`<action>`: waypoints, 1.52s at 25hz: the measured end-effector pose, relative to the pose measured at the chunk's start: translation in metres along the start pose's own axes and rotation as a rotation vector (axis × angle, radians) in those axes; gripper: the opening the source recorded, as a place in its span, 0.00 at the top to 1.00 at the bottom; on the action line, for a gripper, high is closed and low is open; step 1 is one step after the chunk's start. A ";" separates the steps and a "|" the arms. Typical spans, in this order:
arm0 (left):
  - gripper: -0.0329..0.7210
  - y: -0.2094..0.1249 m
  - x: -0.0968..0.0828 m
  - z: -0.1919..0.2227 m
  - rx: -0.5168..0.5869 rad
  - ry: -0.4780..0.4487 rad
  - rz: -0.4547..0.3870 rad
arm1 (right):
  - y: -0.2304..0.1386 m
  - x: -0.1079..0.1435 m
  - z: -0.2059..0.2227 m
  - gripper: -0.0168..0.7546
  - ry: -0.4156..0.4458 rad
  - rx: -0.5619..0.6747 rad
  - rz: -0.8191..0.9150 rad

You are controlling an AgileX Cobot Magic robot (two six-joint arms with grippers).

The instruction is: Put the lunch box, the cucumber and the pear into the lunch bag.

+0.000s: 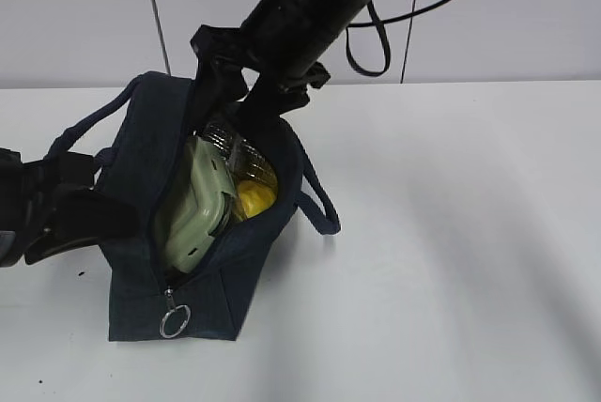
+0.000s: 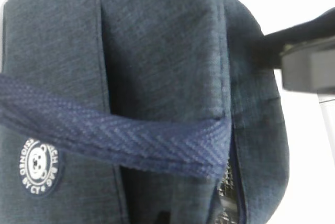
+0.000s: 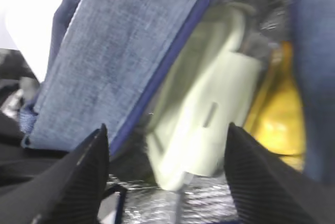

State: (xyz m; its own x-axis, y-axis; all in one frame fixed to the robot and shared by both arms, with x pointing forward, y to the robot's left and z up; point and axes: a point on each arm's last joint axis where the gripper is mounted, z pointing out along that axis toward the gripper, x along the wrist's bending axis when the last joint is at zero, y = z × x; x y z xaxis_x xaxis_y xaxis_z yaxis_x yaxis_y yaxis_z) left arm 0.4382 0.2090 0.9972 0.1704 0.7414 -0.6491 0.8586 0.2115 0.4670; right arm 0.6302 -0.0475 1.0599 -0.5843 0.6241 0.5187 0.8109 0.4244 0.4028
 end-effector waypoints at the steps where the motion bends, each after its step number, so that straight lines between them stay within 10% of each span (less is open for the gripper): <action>1: 0.98 0.000 0.000 0.000 0.000 0.000 0.000 | 0.003 0.000 -0.005 0.29 -0.031 -0.005 0.001; 10: 0.98 0.000 0.000 0.000 -0.001 0.001 0.000 | 0.008 -0.009 -0.030 0.30 -0.279 -0.023 0.034; 23: 0.98 0.000 0.000 0.000 -0.003 0.002 -0.001 | -0.030 -0.038 0.008 0.36 -0.303 0.174 0.116; 31: 0.98 0.000 0.000 0.000 -0.005 0.002 -0.002 | -0.030 -0.037 0.011 0.94 -0.271 0.180 0.077; 38: 0.98 0.004 -0.003 -0.001 -0.011 -0.007 0.082 | -0.031 -0.040 0.011 0.97 -0.301 0.195 0.036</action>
State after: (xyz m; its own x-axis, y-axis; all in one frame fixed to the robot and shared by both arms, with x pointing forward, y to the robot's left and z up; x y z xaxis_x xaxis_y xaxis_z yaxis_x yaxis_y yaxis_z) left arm 0.4405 0.2083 1.0010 0.2438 0.7519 -0.6126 0.8363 0.1568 0.5253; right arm 0.6291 -0.0784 1.0183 -0.5437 0.7938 0.2726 0.8383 0.4981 0.2218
